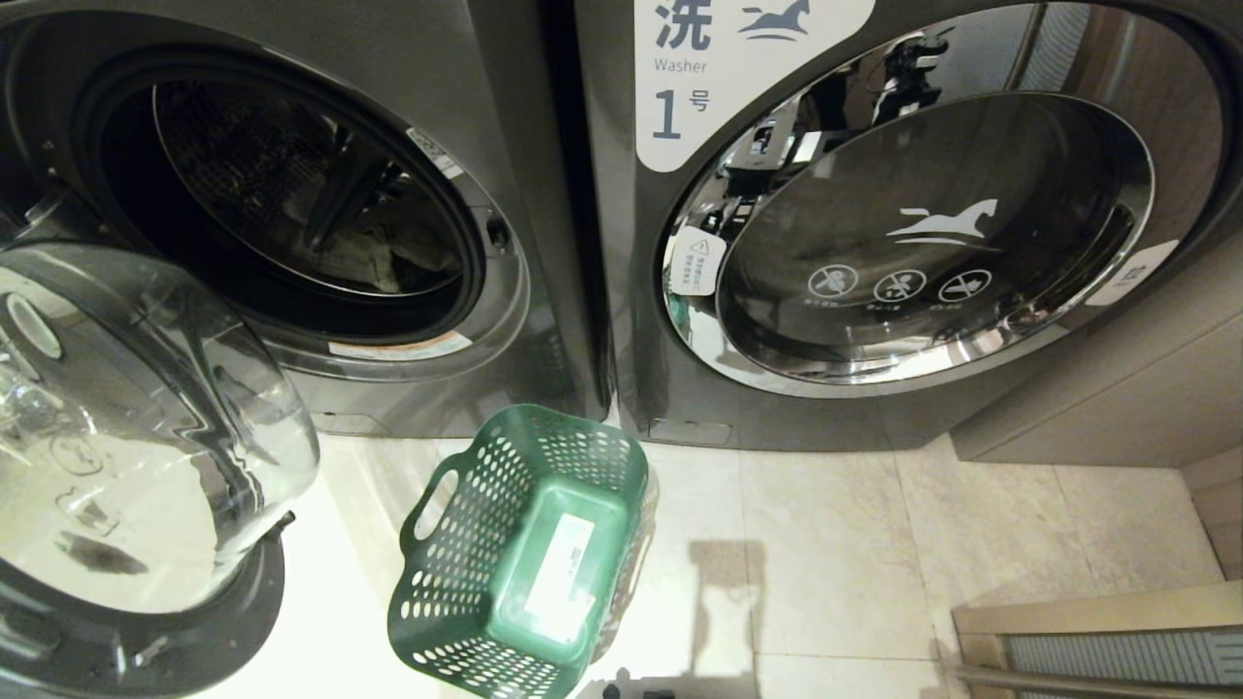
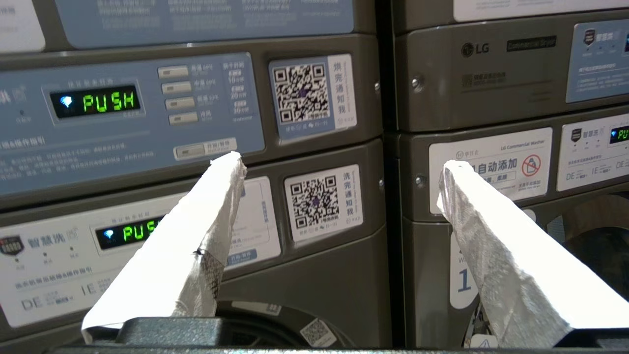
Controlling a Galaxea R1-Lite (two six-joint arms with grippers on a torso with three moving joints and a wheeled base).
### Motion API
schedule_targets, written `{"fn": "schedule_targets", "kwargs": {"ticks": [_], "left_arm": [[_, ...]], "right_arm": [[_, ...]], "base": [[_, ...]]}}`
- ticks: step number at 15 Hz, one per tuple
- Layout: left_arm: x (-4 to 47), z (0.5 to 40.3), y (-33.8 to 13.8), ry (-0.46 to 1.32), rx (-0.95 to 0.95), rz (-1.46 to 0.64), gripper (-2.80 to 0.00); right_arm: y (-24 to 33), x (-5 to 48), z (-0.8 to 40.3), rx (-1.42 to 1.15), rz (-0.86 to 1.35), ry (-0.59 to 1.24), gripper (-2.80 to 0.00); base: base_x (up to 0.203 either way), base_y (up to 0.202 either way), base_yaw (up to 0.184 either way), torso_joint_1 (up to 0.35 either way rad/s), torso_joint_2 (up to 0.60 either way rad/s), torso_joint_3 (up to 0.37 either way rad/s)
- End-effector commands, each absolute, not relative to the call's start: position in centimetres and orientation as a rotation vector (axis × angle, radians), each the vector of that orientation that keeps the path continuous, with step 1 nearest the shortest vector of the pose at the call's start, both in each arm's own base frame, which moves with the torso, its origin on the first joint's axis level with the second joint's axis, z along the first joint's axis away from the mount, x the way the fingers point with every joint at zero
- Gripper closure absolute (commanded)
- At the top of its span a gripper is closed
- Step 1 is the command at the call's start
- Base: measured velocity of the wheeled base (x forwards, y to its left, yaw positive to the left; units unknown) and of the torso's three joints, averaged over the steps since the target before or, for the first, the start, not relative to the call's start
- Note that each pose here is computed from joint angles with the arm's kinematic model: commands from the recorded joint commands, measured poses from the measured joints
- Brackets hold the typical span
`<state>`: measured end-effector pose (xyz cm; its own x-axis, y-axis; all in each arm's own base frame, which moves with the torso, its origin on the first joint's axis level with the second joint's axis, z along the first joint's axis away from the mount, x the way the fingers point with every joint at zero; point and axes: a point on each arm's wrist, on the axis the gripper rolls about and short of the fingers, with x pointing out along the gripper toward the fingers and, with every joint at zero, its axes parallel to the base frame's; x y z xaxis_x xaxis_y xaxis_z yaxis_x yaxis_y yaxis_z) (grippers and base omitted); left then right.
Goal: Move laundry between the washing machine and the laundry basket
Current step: Open the lid of the washing machine
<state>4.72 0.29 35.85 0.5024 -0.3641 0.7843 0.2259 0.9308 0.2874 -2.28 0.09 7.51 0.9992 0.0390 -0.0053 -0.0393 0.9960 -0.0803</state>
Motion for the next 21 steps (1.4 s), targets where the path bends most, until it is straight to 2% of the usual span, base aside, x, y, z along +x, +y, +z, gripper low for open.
{"fn": "schedule_targets", "kwargs": {"ticks": [1, 5, 10, 13, 15, 19, 21], "left_arm": [[5.9, 35.5, 0.7, -0.948, 0.137, -0.357, 0.0], [6.5, 35.2, 1.0, -0.901, 0.114, -0.325, 0.0], [9.7, 30.6, 3.1, -0.475, -0.084, -0.076, 0.0], [10.3, 27.8, 3.7, -0.348, -0.03, 0.14, 0.0], [11.0, 26.3, 4.0, -0.187, -0.015, 0.233, 0.0], [11.4, 25.7, 4.3, -0.077, 0.143, 0.404, 0.0], [11.5, 25.8, 4.4, -0.059, 0.179, 0.426, 0.0]], "right_arm": [[0.1, -2.3, 7.5, -0.081, 0.04, 0.005, 0.0], [0.1, -2.3, 7.5, -0.081, 0.04, 0.005, 0.0], [0.1, -2.3, 7.5, -0.081, 0.04, 0.005, 0.0], [0.1, -2.3, 7.5, -0.081, 0.04, 0.005, 0.0], [0.1, -2.3, 7.5, -0.081, 0.04, 0.005, 0.0], [0.1, -2.3, 7.5, -0.081, 0.04, 0.006, 0.0], [0.1, -2.3, 7.5, -0.081, 0.04, 0.006, 0.0]], "base": [[0.0, 0.0, 0.0, 0.0, 0.0, 0.0], [0.0, 0.0, 0.0, 0.0, 0.0, 0.0], [0.0, 0.0, 0.0, 0.0, 0.0, 0.0], [0.0, 0.0, 0.0, 0.0, 0.0, 0.0], [0.0, 0.0, 0.0, 0.0, 0.0, 0.0], [0.0, 0.0, 0.0, 0.0, 0.0, 0.0], [0.0, 0.0, 0.0, 0.0, 0.0, 0.0]]}}
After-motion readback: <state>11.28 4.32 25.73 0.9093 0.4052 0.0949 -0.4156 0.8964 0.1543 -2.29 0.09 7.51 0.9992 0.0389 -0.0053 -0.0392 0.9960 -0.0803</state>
